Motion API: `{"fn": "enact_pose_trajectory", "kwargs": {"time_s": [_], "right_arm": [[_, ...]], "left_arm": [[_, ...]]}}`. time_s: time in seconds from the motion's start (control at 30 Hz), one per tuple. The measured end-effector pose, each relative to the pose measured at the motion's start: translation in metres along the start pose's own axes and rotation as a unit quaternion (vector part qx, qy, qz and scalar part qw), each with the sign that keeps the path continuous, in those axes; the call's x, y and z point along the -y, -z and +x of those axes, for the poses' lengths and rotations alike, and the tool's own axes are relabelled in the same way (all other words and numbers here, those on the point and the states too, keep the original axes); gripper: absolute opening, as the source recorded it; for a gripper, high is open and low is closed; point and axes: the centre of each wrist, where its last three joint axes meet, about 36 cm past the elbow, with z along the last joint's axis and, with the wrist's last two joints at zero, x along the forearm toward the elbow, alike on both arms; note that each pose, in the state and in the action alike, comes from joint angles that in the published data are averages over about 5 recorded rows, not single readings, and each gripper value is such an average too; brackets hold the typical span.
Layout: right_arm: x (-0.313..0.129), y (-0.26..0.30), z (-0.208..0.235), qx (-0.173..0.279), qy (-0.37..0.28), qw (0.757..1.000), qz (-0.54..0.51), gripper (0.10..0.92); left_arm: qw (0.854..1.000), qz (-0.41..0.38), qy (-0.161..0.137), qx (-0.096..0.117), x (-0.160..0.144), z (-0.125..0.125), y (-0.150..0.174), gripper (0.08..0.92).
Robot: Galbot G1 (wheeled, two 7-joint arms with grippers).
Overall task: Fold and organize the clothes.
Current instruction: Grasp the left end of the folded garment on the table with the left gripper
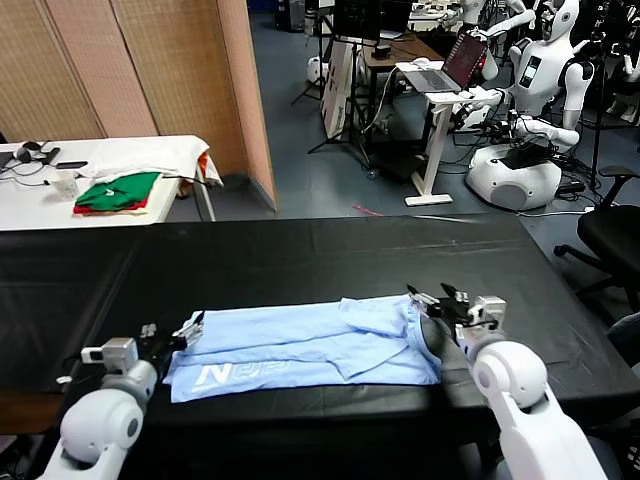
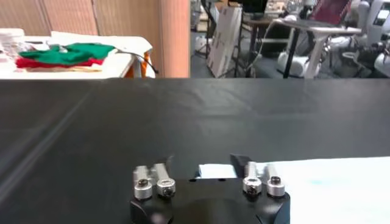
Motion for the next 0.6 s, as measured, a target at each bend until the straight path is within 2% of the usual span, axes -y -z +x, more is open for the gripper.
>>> {"fn": "enact_pose_trajectory", "kwargs": {"time_s": [0.2,0.4,0.6], "right_arm": [[-0.004,-0.002,0.014,0.002,0.001,1.0,-0.001,0.907],[-0.005,-0.005,0.018,0.0,0.001,1.0,-0.001,0.907],[-0.008,-0.007,0.018,-0.001,0.004,1.0,-0.002,0.907]], "left_arm": [[0.999,0.037,-0.001,0.013,0.01,0.025,-0.018,0.907],[0.997,0.077,0.008,0.006,0.017,0.039,-0.039,0.907],[0.995,0.102,0.014,0.005,0.018,0.041,-0.047,0.907]]}}
